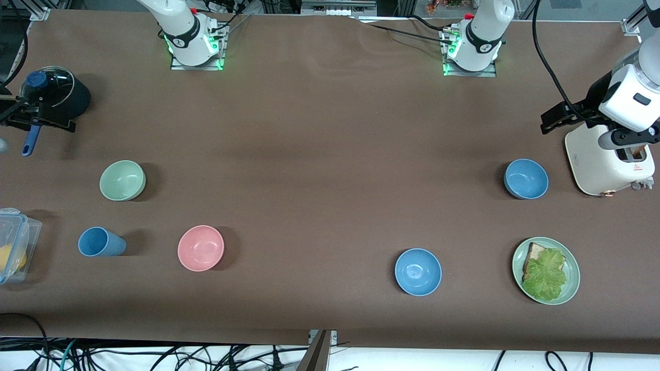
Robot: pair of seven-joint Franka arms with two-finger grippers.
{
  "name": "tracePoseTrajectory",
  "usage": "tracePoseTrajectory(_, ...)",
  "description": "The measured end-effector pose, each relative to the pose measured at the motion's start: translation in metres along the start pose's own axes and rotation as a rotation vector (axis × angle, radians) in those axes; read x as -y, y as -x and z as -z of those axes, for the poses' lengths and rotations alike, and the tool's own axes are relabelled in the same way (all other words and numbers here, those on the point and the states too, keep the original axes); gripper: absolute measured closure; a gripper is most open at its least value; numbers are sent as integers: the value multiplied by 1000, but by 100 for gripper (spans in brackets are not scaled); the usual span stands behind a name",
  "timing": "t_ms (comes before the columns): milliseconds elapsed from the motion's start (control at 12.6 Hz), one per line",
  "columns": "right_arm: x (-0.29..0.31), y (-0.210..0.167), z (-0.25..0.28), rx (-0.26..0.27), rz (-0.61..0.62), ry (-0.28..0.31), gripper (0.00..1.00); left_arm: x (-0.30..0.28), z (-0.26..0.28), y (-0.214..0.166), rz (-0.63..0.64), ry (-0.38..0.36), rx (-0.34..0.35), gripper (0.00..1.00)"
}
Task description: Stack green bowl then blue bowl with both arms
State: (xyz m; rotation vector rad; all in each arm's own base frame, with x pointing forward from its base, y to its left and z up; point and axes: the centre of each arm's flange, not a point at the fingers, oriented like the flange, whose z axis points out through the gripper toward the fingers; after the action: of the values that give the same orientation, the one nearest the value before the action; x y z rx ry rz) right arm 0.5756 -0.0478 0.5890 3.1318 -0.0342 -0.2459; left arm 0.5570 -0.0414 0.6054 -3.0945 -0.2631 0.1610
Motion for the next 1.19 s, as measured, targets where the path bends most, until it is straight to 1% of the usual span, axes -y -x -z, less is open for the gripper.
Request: tracePoseTrajectory(1190, 2, -3, -2, -4, 3, 1, 0, 0, 0, 0, 0, 0, 0, 0)
